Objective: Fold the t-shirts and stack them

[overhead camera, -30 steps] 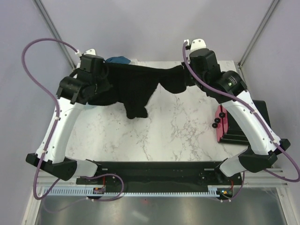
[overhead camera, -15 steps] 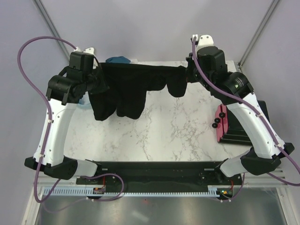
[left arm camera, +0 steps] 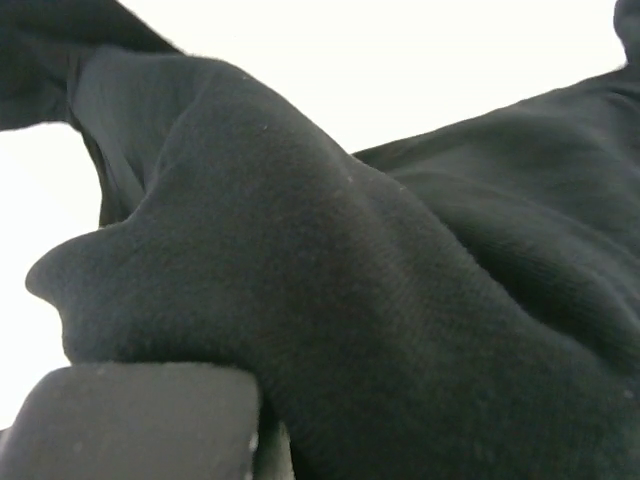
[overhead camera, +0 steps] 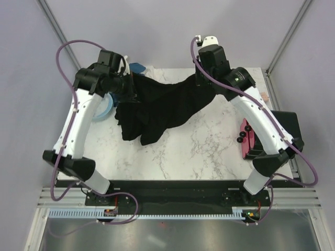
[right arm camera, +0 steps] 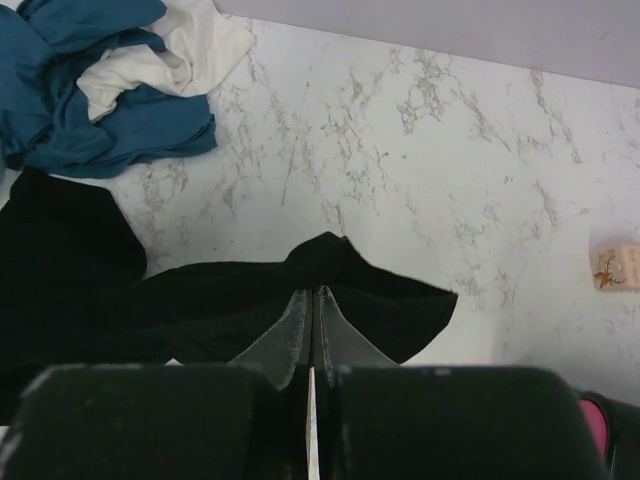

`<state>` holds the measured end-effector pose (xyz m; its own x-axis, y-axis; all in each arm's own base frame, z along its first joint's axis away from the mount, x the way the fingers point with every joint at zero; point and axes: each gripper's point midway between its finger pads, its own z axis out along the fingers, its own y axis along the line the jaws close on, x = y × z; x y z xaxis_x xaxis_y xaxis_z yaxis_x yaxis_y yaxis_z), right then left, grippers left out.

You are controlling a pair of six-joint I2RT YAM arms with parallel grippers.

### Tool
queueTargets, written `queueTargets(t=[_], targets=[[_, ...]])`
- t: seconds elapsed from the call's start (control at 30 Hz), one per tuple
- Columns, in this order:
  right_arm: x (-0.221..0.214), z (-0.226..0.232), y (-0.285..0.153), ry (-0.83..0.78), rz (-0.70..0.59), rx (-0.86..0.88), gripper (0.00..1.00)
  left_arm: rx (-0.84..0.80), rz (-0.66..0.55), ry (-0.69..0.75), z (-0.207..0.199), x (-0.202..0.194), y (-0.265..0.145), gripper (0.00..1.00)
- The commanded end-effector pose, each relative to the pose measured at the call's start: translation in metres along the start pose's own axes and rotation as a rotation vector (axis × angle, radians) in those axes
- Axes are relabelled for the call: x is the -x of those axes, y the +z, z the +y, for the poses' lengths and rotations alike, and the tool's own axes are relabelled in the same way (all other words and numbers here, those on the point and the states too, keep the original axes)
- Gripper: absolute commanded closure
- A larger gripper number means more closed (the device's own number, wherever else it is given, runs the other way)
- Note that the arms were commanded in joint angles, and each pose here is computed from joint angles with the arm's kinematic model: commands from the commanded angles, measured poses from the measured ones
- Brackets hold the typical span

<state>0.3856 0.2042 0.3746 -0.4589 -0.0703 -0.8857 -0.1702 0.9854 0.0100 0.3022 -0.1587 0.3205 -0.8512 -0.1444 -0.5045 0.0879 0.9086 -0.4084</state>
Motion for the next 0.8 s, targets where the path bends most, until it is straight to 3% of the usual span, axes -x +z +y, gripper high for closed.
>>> queueTargets(t=[0.0, 0.2, 0.33, 0.47, 0.53, 0.77], targets=[[0.032, -0.015, 0.010, 0.003, -0.077, -0.068, 1.00, -0.081, 0.057, 0.014, -0.024, 0.016, 0.029, 0.98], [0.058, -0.052, 0.014, 0.029, -0.134, -0.140, 1.00, -0.099, 0.090, 0.017, -0.039, 0.031, 0.060, 0.98], [0.088, -0.072, -0.014, 0.035, -0.232, -0.182, 1.00, -0.155, 0.109, 0.013, -0.054, 0.036, 0.068, 0.98], [0.097, -0.069, -0.044, 0.080, -0.290, -0.116, 1.00, -0.136, 0.139, 0.031, -0.052, 0.016, 0.057, 0.98], [0.081, -0.063, -0.051, 0.111, -0.256, -0.066, 1.00, -0.070, 0.223, 0.043, -0.041, -0.017, 0.063, 0.98], [-0.039, -0.036, -0.069, 0.188, 0.099, 0.097, 1.00, 0.191, 0.555, 0.071, 0.021, -0.174, 0.045, 0.98]])
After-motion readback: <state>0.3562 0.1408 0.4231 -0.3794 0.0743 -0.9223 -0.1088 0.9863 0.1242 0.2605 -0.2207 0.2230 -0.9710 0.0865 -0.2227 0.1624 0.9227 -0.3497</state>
